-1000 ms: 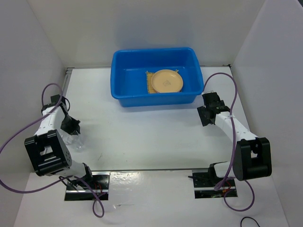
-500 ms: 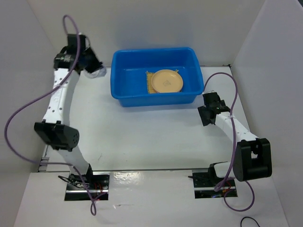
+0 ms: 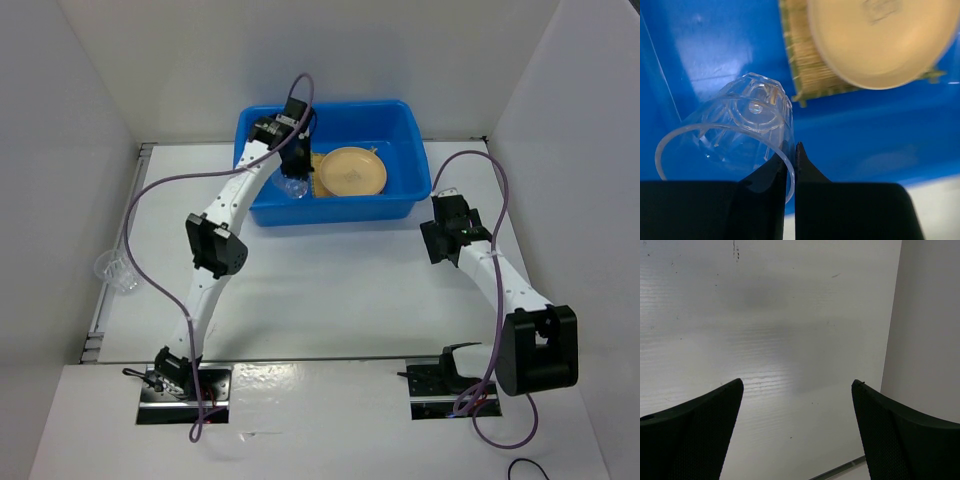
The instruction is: Place the mixed dishes into the plastic bin
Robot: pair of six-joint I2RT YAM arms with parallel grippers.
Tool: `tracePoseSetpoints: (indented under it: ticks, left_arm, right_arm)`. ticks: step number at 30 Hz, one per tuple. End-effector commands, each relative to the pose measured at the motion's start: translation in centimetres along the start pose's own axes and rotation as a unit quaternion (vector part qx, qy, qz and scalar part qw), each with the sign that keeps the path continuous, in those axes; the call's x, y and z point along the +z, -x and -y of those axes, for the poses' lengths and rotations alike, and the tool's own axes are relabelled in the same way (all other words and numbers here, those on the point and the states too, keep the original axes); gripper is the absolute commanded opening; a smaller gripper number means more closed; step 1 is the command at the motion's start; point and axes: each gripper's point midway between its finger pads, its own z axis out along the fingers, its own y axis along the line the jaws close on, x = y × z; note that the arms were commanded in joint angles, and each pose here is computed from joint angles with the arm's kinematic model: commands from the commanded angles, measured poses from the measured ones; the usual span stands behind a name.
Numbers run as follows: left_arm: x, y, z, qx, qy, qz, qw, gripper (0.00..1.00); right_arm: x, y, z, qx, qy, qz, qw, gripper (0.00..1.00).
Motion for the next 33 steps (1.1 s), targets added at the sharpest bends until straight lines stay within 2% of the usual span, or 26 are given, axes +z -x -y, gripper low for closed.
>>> tracePoseSetpoints:
  ticks: [1,7,13,20,23,24,25,28,29,33]
  left_arm:
    - [0.6,-0.2,-2.2,0.005,0.038,-0.008,0.999,0.00]
    - [4.9,-3.9,-4.3,0.002,0.074,-0.076,0.994,0.00]
    - [6.7,-4.2,-4.6,-0.002,0.073,-0.082,0.994,0.06]
    - [6.5,-3.8,-4.7,0.003,0.076,-0.074,0.994,0.14]
    - [5.4,-2.6,-4.4,-0.003,0.072,-0.054,0.996,0.30]
    - [4.4,-1.8,-4.0,-0.004,0.065,-0.041,0.997,0.39]
    - [4.0,-1.5,-3.9,-0.005,0.063,-0.036,0.997,0.63]
    - [2.2,0.3,-3.8,-0.012,0.053,-0.007,0.999,0.87]
    - [2.1,0.5,-3.7,-0.012,0.051,-0.003,0.999,0.99]
    - [-0.7,2.6,-4.0,-0.020,0.049,0.033,0.998,0.99]
  right_arm:
    - [-0.7,1.5,0.7,0.027,-0.017,0.036,0.999,0.93]
    - [-0.7,1.5,0.9,0.027,-0.023,0.035,0.999,0.93]
    - [-0.7,1.5,0.9,0.027,-0.023,0.035,0.999,0.93]
    - [-0.7,1.5,0.9,0.027,-0.023,0.035,0.999,0.93]
    - [-0.5,1.4,0.8,0.025,-0.022,0.032,0.999,0.93]
    - [-0.5,1.4,0.8,0.025,-0.022,0.031,0.999,0.93]
    - [-0.5,1.4,0.8,0.025,-0.022,0.031,0.999,0.93]
    - [-0.5,1.4,0.8,0.025,-0.022,0.031,0.999,0.93]
    - [-0.5,1.4,0.8,0.025,-0.022,0.031,0.999,0.93]
    - [-0.4,1.3,0.7,0.023,-0.021,0.027,0.999,0.93]
